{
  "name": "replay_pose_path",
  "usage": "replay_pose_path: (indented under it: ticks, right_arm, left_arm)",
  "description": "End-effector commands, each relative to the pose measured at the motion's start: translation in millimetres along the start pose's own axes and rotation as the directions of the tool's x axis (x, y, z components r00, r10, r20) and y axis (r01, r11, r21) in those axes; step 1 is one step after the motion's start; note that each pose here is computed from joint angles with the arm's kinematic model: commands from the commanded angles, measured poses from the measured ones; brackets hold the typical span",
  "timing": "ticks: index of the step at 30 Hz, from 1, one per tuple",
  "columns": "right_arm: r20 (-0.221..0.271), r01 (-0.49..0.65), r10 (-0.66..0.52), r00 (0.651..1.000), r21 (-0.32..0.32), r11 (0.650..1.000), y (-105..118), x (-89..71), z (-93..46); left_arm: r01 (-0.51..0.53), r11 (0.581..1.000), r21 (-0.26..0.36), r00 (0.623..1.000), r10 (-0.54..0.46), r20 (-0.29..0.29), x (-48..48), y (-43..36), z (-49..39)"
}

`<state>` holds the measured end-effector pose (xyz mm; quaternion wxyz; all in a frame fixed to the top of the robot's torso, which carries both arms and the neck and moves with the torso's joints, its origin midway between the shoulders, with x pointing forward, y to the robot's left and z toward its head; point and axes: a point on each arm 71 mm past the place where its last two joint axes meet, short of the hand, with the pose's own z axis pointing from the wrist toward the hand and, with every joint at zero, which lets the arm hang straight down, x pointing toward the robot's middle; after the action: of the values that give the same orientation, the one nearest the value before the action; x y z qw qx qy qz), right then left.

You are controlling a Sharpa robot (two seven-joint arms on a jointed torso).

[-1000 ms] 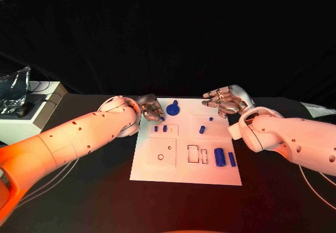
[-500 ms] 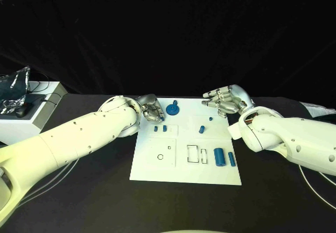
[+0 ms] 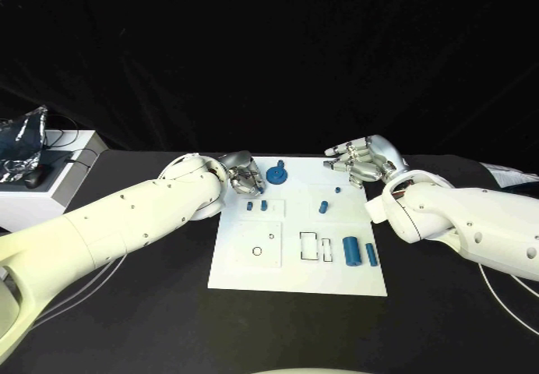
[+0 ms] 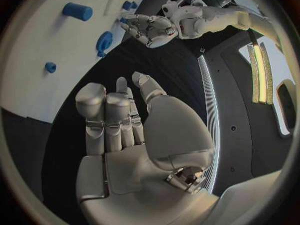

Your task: Assemble the parts on the task board

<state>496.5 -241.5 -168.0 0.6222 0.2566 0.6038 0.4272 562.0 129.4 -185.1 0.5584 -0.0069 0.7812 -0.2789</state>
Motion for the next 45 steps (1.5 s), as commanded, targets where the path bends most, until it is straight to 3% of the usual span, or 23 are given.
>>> replay_pose_path:
  ticks: [1,25,45]
  right_arm:
    - [-0.01,0.002,-0.002,1.0,-0.015,1.0,1.6,0.9,-0.2]
    - [-0.006,0.004,-0.004,1.0,-0.013,1.0,0.9,-0.4,-0.5]
    - [-0.005,0.005,-0.005,1.0,-0.012,1.0,0.5,-0.9,-0.4]
  left_arm:
    - [-0.013,1.0,0.006,0.999,0.013,-0.049,11.9,-0.6,0.1]
    - [0.005,1.0,-0.011,0.997,-0.006,-0.072,13.5,2.2,-2.7]
    - [0.03,0.999,-0.019,0.999,-0.031,-0.032,9.9,4.9,-3.8]
